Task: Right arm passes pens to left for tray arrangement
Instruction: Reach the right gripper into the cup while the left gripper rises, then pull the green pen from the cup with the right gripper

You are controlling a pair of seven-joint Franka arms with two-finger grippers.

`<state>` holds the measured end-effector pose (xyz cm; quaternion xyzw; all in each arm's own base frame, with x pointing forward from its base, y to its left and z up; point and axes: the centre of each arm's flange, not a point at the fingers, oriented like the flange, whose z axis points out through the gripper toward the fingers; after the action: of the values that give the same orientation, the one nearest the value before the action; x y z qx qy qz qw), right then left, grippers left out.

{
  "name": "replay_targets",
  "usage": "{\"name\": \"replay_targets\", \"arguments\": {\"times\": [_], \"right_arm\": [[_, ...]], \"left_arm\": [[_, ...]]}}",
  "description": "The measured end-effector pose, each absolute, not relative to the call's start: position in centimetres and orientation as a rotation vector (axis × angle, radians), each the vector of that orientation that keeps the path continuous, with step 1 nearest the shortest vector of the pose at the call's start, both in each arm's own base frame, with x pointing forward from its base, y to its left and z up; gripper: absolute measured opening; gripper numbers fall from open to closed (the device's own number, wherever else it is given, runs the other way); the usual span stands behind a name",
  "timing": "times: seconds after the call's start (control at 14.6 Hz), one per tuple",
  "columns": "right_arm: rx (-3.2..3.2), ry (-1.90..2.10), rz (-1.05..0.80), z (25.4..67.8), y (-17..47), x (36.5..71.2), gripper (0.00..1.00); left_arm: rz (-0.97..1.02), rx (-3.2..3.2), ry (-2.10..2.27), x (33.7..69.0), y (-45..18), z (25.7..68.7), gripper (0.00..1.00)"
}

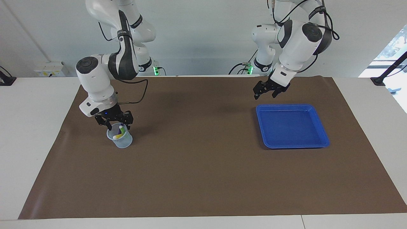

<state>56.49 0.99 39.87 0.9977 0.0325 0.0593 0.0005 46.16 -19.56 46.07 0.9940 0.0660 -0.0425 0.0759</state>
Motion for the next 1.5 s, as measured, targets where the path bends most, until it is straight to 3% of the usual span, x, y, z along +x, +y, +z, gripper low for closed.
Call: {"name": "replay_targets", "arguments": {"times": [0.07,0.14,0.2,0.27,0.48,0.89,1.16,1.5], "right_arm": [[3.134,0.109,0.187,39.9,1.2,56.5,0.65],[3.134,0.115,0.187,39.9,1.4,56.5,0.60],[3.134,0.118,0.186,39.9,1.5,56.5,0.48],[3.133,0.134,0.186,39.9,1.5,56.5,0.48],[3.126,0.204,0.186,39.9,1.5,56.5,0.19],[3.122,0.211,0.221,41.1,1.5,56.4,0.17],[3.116,0.193,0.271,45.4,0.8,55.3,0.17],[3.124,0.188,0.248,51.7,0.8,54.0,0.17]], "left_arm": [[-0.143,2.989,0.179,45.6,-20.3,45.4,1.00],[-0.154,2.996,0.166,45.1,-20.9,44.9,1.00],[-0.156,2.998,0.160,44.9,-21.2,44.6,1.00],[-0.153,2.999,0.159,44.9,-21.3,44.6,1.00],[-0.151,2.998,0.159,44.9,-21.3,44.6,1.00],[-0.150,2.998,0.160,44.9,-21.3,44.6,1.00],[-0.167,2.928,0.242,45.2,-21.1,45.1,1.00],[-0.155,2.744,0.508,48.2,-16.7,50.4,1.00]]}}
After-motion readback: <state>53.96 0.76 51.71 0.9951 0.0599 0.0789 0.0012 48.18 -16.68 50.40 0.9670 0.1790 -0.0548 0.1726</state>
